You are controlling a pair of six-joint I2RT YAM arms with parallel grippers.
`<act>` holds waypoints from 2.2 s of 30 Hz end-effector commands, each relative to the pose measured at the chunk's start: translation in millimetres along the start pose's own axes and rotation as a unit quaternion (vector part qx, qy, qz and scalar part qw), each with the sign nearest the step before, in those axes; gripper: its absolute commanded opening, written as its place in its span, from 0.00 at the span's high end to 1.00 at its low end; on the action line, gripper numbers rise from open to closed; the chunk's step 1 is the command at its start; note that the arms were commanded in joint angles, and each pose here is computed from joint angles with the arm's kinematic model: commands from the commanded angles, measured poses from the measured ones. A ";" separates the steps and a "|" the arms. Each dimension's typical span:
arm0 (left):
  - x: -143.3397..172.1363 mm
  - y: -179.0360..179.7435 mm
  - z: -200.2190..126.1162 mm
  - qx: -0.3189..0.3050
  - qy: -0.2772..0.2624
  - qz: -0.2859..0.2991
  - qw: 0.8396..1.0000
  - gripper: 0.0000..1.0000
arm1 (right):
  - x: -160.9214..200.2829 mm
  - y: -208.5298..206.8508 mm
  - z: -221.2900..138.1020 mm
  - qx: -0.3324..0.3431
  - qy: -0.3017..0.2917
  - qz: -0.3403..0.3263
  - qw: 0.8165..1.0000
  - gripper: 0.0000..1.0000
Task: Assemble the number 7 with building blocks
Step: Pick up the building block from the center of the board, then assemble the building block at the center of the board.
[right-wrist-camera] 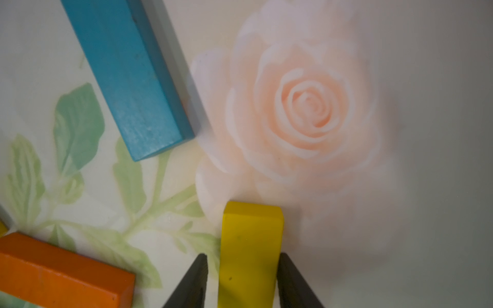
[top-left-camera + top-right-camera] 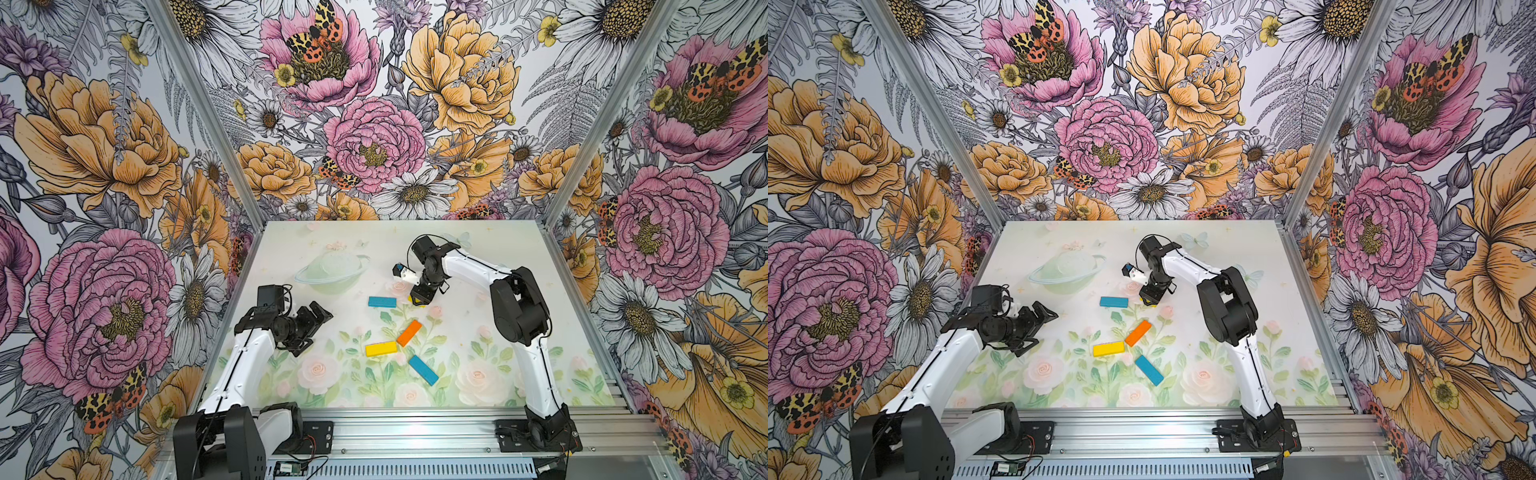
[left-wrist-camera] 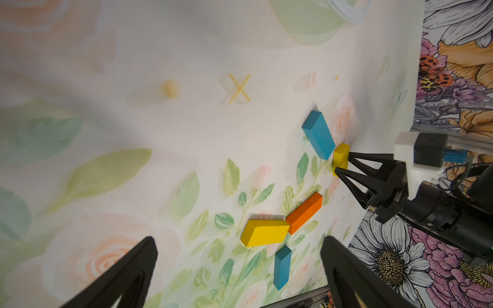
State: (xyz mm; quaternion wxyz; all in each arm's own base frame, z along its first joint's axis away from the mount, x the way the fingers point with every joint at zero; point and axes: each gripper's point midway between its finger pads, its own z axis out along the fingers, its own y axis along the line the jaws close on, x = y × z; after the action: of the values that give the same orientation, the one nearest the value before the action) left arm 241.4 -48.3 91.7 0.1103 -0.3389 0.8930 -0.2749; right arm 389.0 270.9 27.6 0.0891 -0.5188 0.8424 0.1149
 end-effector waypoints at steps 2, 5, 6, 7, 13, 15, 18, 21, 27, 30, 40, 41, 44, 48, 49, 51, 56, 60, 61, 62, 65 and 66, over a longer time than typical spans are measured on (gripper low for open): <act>-9.6 1.3 -0.1 -0.002 -0.016 0.001 1.000 0.01 | 13.0 0.0 15.7 0.004 0.026 0.007 1.000 0.55; -10.2 1.1 0.0 -0.002 -0.016 0.002 1.000 0.01 | 17.7 2.0 17.8 0.009 0.037 0.003 0.999 0.58; -10.4 0.8 0.1 -0.002 -0.016 0.002 1.000 0.01 | 18.5 3.0 18.0 0.008 0.037 0.004 0.999 0.60; -10.8 0.6 0.2 -0.002 -0.016 0.003 1.000 0.01 | 18.0 3.3 17.2 0.007 0.036 0.005 0.999 0.63; -11.8 0.3 1.0 -0.002 -0.015 0.004 1.000 0.01 | 5.1 9.2 6.1 0.008 0.017 0.002 1.000 0.75; -11.3 0.8 1.4 -0.003 -0.014 0.004 1.000 0.01 | -2.0 13.8 -0.4 0.011 0.009 -0.007 1.000 0.76; -11.5 0.6 1.5 -0.002 -0.014 0.004 1.000 0.01 | -14.4 26.7 -8.0 0.014 -0.002 -0.029 0.999 0.79; -11.8 0.8 1.8 -0.002 -0.015 0.006 1.000 0.01 | -21.9 42.7 -7.8 0.017 0.000 -0.063 0.998 0.80; -11.6 0.6 2.8 -0.001 -0.012 0.007 1.000 0.01 | -21.1 49.2 -1.6 0.017 0.010 -0.076 0.997 0.81; -11.7 0.9 3.5 -0.001 -0.011 0.008 1.000 0.01 | -16.4 50.0 2.1 0.015 0.017 -0.077 0.997 0.81; -11.1 0.2 4.2 0.002 -0.007 0.010 1.000 0.01 | -1.4 39.0 17.6 0.021 0.047 -0.107 0.993 0.82; -11.0 0.3 4.2 0.003 -0.007 0.009 1.000 0.01 | -1.6 38.6 18.8 0.020 0.047 -0.112 0.992 0.82; -11.1 0.1 4.1 0.004 -0.007 0.009 1.000 0.01 | -3.8 35.2 20.9 0.027 0.051 -0.130 0.990 0.82; -10.2 -0.1 4.2 0.005 -0.005 0.008 1.000 0.01 | -5.9 26.7 21.8 0.040 0.056 -0.146 0.987 0.82; -10.3 0.0 4.1 0.005 -0.005 0.007 1.000 0.01 | -7.6 24.5 21.5 0.043 0.055 -0.147 0.987 0.82; -10.0 0.0 3.9 0.005 -0.006 0.007 1.000 0.01 | -11.1 22.2 21.5 0.044 0.051 -0.149 0.987 0.83; -9.7 0.0 3.7 0.006 -0.006 0.005 1.000 0.01 | -21.8 20.4 19.9 0.048 0.041 -0.157 0.986 0.83; -9.7 0.0 3.4 0.006 -0.007 0.005 1.000 0.01 | -26.4 20.9 19.2 0.049 0.036 -0.166 0.984 0.83; -9.6 -0.3 3.0 0.007 -0.007 0.006 1.000 0.01 | -26.5 21.4 19.3 0.048 0.037 -0.168 0.984 0.83; -9.3 0.5 3.4 0.006 -0.007 0.005 1.000 0.01 | -26.6 22.0 19.4 0.048 0.037 -0.170 0.984 0.83; -9.4 0.0 2.9 0.007 -0.008 0.005 1.000 0.01 | -25.8 25.6 19.4 0.046 0.038 -0.177 0.982 0.83; -9.1 0.6 3.2 0.006 -0.008 0.004 1.000 0.01 | -24.7 26.2 19.7 0.044 0.039 -0.178 0.982 0.83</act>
State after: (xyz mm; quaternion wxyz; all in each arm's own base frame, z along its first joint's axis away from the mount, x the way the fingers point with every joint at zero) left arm 243.6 -46.9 84.2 0.0994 -0.3430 0.8937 -0.2716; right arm 376.8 306.7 23.4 0.1015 -0.6504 0.7516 0.0427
